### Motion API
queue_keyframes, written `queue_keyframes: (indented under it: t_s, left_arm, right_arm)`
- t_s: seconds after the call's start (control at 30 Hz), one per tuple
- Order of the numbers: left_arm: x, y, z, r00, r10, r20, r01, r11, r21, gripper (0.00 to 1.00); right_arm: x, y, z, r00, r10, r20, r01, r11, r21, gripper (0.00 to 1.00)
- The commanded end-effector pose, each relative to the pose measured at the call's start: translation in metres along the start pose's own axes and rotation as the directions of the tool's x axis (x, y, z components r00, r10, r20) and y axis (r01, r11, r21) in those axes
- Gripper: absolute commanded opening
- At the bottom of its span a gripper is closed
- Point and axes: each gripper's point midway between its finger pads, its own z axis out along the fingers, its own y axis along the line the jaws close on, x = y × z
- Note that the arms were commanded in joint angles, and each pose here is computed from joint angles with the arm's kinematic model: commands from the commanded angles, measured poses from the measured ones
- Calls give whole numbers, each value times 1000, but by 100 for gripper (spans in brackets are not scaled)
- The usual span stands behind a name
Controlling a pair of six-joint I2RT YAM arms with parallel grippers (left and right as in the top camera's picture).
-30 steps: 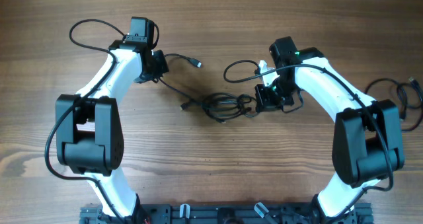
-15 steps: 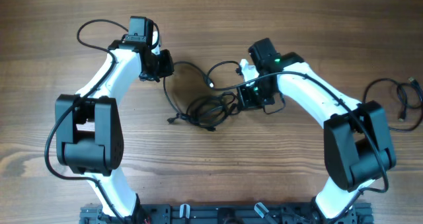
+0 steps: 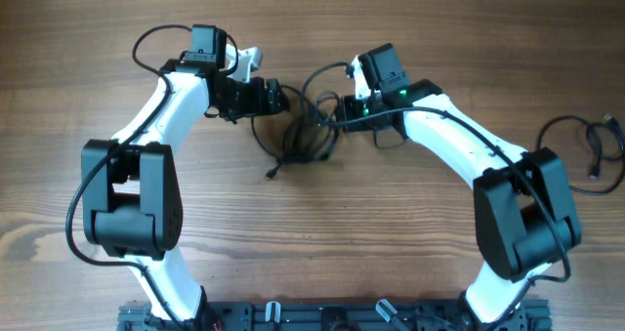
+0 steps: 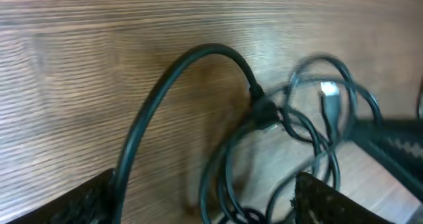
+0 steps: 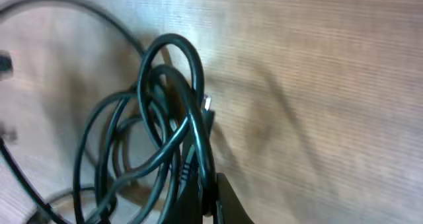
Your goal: Untangle cables
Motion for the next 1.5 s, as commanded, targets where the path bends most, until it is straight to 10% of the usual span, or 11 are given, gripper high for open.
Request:
queue_keyframes:
  t_s: [0.0, 0.4, 0.67, 1.0, 1.47]
  left_arm:
    - [8, -10, 3, 998, 62, -26, -59, 994, 92, 84]
    - [7, -16, 2, 995, 101, -15, -99, 987, 128, 93]
    - [-3, 11, -2, 999, -40, 13, 40, 999, 19, 100]
    - [-10, 57, -25, 948, -310, 71, 312, 950, -19, 100]
    - [-10, 57, -25, 945, -319, 72, 321, 947, -20, 84]
  right_arm:
    - [-2, -10, 21, 996, 89, 10, -90, 996, 14, 4]
    - [12, -36, 35, 978, 196, -77, -196, 981, 0, 7]
    - [3, -5, -11, 966, 185, -180, -215, 963, -162, 67]
    - [24, 58, -20, 972, 64, -226, -119, 964, -238, 67]
    - [61, 104, 10, 977, 36, -209, -74, 981, -178, 26]
